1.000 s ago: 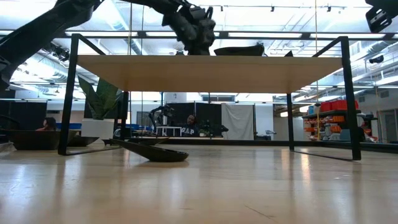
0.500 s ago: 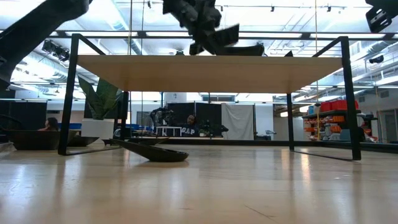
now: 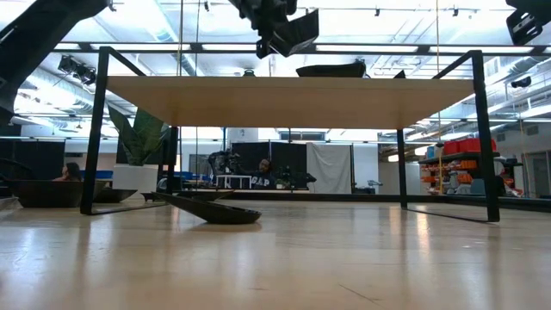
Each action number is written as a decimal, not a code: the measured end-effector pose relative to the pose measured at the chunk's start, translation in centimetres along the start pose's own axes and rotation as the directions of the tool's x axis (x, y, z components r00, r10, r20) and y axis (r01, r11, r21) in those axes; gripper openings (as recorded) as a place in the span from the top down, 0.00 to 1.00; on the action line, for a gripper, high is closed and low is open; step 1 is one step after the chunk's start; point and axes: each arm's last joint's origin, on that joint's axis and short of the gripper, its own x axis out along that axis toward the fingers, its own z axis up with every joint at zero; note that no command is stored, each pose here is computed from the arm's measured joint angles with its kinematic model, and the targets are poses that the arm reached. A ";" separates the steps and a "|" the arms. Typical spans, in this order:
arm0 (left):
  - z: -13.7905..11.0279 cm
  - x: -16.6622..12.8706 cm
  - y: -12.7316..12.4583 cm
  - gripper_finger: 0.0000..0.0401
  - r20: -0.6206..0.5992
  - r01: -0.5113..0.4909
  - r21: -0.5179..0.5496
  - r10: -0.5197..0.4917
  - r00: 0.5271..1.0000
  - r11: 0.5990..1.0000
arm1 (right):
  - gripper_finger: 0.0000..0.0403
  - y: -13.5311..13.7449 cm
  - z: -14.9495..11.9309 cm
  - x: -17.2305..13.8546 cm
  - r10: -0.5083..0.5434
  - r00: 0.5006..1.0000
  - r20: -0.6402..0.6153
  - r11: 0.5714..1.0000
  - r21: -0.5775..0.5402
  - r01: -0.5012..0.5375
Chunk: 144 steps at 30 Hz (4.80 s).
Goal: Pick & Place Mini shaped plates
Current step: Stack the distorted square plate on top of the distorted square plate on the shelf, then stack the drop shaped plate on top of the drop shaped plate on the shelf
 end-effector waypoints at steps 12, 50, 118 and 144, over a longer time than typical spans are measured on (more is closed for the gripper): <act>0.0 2.3 -3.2 1.00 -0.030 0.101 0.070 -0.099 0.995 0.992 | 0.99 0.0 0.0 0.0 0.000 1.000 0.000 1.000 0.000 0.000; -0.9 11.3 -4.0 0.99 -0.164 0.199 0.171 -0.171 0.971 0.965 | 0.99 0.0 0.0 0.0 0.000 1.000 0.000 1.000 0.000 0.000; -1.3 5.2 0.4 0.65 -0.190 -0.096 0.006 0.095 0.977 0.995 | 0.99 0.0 0.0 0.0 0.000 1.000 0.000 1.000 0.000 0.000; 0.8 4.4 0.9 0.65 0.031 -0.165 0.162 0.162 0.986 0.973 | 0.99 0.0 0.0 0.0 0.000 1.000 0.000 1.000 0.000 0.000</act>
